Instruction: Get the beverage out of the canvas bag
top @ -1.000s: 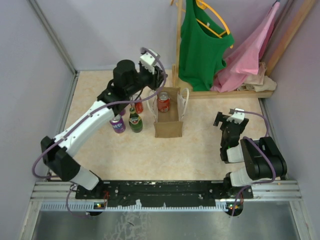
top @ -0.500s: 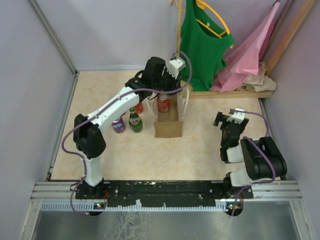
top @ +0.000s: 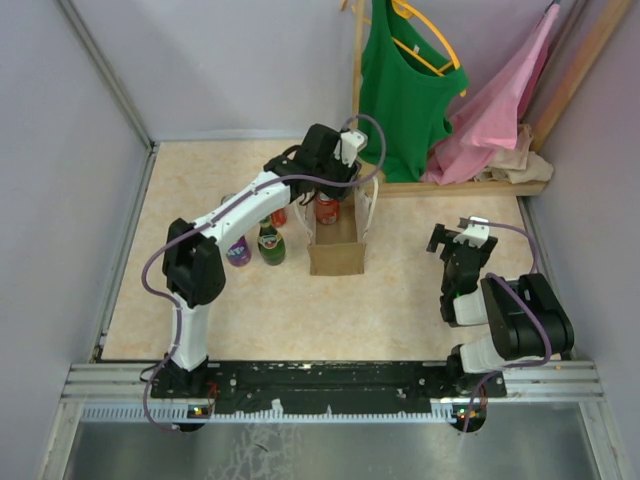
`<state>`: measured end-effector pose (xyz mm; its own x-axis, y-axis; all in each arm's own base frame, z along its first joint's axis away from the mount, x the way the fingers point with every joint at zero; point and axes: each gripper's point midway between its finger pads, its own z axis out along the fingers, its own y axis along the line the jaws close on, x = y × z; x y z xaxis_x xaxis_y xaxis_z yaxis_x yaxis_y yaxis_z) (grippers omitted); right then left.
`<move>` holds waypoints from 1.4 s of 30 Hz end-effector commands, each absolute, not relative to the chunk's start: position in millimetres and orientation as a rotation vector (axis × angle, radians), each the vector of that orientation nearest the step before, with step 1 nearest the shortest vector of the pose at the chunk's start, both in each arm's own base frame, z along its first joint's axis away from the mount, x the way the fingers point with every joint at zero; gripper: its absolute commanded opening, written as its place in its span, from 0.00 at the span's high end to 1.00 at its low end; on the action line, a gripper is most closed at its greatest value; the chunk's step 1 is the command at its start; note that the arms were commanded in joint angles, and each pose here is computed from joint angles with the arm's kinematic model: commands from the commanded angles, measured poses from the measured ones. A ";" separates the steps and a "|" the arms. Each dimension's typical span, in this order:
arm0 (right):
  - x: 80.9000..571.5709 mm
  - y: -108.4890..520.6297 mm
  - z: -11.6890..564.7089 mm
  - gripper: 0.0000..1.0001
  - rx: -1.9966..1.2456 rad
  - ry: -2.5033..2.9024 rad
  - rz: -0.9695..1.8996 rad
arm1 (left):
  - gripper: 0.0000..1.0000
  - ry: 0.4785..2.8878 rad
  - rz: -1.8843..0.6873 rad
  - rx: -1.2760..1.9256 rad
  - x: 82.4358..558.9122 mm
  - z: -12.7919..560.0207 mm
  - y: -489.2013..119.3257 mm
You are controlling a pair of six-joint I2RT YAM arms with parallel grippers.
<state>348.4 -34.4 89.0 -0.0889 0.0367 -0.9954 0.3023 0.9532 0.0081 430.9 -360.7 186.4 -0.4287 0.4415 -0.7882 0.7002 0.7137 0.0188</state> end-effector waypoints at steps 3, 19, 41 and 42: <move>355.7 -36.7 108.9 0.01 0.283 1.579 -0.216 | 0.44 2.092 -0.252 0.766 452.3 187.8 -338.3; 355.7 -36.9 108.9 0.01 0.284 1.579 -0.217 | 0.33 2.186 -0.118 0.708 463.1 152.8 -311.7; 355.7 -36.8 108.9 0.01 0.284 1.579 -0.217 | 0.19 2.277 -0.159 0.717 450.8 123.7 -313.0; 355.7 -36.7 108.8 0.01 0.283 1.580 -0.216 | 0.18 2.279 -0.160 0.718 450.6 122.2 -313.1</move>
